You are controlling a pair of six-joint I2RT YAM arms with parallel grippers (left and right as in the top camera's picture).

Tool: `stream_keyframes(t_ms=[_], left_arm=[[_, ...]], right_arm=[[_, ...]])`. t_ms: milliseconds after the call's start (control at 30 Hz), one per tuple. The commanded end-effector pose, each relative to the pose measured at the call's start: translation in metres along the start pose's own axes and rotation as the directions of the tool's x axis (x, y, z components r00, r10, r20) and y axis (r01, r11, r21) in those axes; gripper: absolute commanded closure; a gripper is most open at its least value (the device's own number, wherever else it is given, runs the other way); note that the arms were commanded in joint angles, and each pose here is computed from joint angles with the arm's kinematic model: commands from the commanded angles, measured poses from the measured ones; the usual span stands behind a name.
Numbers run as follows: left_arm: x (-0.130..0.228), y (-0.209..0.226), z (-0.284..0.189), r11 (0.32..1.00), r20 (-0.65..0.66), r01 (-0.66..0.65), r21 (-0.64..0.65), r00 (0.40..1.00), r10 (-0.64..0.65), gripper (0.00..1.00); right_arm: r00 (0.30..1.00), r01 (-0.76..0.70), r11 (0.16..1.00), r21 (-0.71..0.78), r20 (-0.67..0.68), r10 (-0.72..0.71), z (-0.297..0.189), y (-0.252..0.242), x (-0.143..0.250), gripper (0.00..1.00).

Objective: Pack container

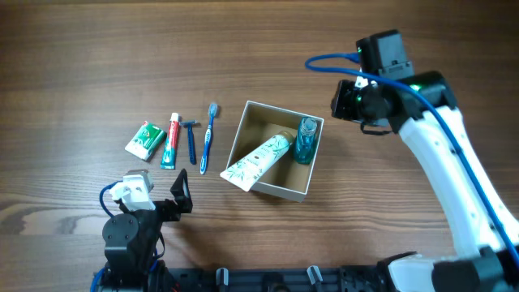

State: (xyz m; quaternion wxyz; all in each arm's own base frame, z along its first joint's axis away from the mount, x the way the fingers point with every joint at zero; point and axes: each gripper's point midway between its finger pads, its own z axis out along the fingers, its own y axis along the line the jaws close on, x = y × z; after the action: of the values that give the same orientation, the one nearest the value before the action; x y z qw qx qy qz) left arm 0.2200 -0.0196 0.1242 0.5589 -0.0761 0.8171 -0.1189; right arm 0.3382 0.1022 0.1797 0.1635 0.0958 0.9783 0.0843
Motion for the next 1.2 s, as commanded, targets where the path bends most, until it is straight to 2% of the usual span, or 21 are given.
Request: stream_keyframes(t_ms=[0,333,433,533,700,767,867,1167], left_arm=[[0.003,-0.002,0.001,1.0,-0.006,-0.006,0.015,1.0,0.006,0.0],[0.003,-0.002,0.001,1.0,-0.006,-0.006,0.015,1.0,0.006,0.0],[0.003,-0.002,0.001,1.0,-0.006,-0.006,0.015,1.0,0.006,0.0],[0.003,-0.002,0.001,1.0,-0.006,-0.006,0.015,1.0,0.006,0.0],[0.003,-0.002,0.001,1.0,-0.006,-0.006,0.015,1.0,0.006,0.0],[0.003,-0.002,0.001,1.0,-0.006,-0.006,0.015,1.0,0.006,0.0],[0.003,-0.002,0.001,1.0,-0.006,-0.006,0.015,1.0,0.006,0.0],[0.003,-0.002,0.001,1.0,-0.006,-0.006,0.015,1.0,0.006,0.0]], right_arm=[[0.991,-0.028,0.999,0.017,-0.131,0.03,0.036,-0.003,0.021,0.65],[0.96,-0.017,1.0,-0.006,-0.28,0.015,0.088,0.004,0.036,0.65],[0.957,-0.014,1.0,-0.002,-0.288,0.013,0.092,0.003,0.037,0.72],[0.96,0.004,1.0,-0.01,-0.28,-0.007,0.093,0.004,0.035,0.82],[0.981,0.017,1.0,-0.001,-0.194,-0.017,0.098,0.004,0.015,0.83],[0.986,0.017,1.0,-0.015,-0.166,-0.019,0.099,0.008,0.008,0.9],[0.988,0.017,1.0,-0.021,-0.151,-0.02,0.103,0.01,0.004,0.95],[0.991,0.005,1.0,-0.024,-0.136,-0.008,0.14,0.009,-0.008,0.96]])
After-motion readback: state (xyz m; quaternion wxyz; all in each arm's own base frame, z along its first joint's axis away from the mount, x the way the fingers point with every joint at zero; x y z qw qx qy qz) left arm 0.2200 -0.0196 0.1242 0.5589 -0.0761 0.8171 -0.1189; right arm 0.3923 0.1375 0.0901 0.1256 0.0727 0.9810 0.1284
